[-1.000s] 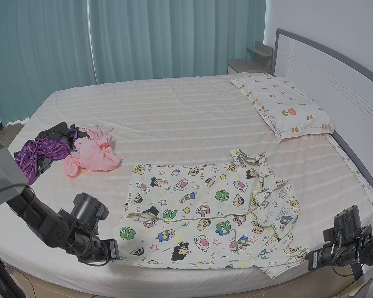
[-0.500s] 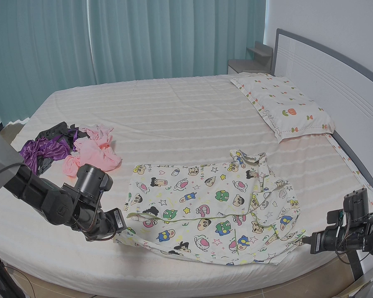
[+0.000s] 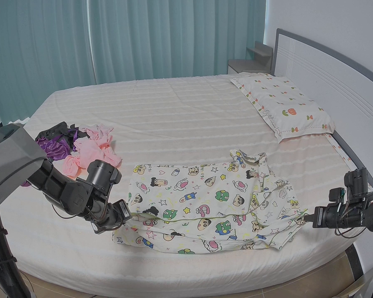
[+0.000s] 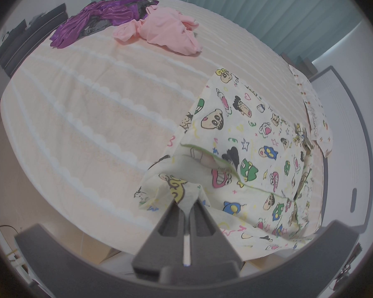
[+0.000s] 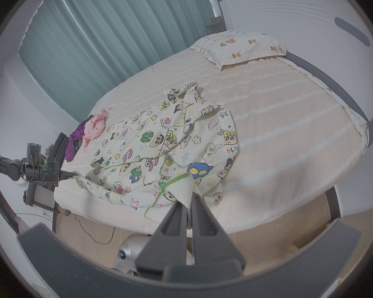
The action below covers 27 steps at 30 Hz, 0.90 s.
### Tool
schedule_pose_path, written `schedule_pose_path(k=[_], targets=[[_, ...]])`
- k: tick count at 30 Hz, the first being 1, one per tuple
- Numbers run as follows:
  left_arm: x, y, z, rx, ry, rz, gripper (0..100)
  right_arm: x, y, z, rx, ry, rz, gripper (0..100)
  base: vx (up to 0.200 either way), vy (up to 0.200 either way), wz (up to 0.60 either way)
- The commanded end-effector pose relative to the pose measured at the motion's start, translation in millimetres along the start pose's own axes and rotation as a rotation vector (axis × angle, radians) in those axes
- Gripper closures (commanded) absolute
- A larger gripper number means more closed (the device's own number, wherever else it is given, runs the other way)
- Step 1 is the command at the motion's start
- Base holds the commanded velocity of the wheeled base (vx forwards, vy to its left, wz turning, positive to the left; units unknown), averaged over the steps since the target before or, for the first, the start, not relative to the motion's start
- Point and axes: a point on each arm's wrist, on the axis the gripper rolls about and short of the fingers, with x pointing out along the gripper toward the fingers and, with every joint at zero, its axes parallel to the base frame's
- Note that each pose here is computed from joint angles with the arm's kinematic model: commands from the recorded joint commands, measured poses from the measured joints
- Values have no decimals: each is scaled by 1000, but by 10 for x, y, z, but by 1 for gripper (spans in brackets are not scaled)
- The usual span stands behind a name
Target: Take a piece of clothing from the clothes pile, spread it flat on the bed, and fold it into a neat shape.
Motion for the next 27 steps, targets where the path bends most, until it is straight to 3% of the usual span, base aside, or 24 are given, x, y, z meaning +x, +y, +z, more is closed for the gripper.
schedule_pose_path(k=[1,17,27], targets=[[145,-58,77,-31,-4,1,100,176,-72,69,32,18,-14,100,0,0,0],[415,-42,345,-143,-51,5,100,519,-79,392,123,-34,1,100,0,0,0],[592,-96,373,-145,-56,-4,100,775,-89,491,157,-92,26,100,0,0,0]])
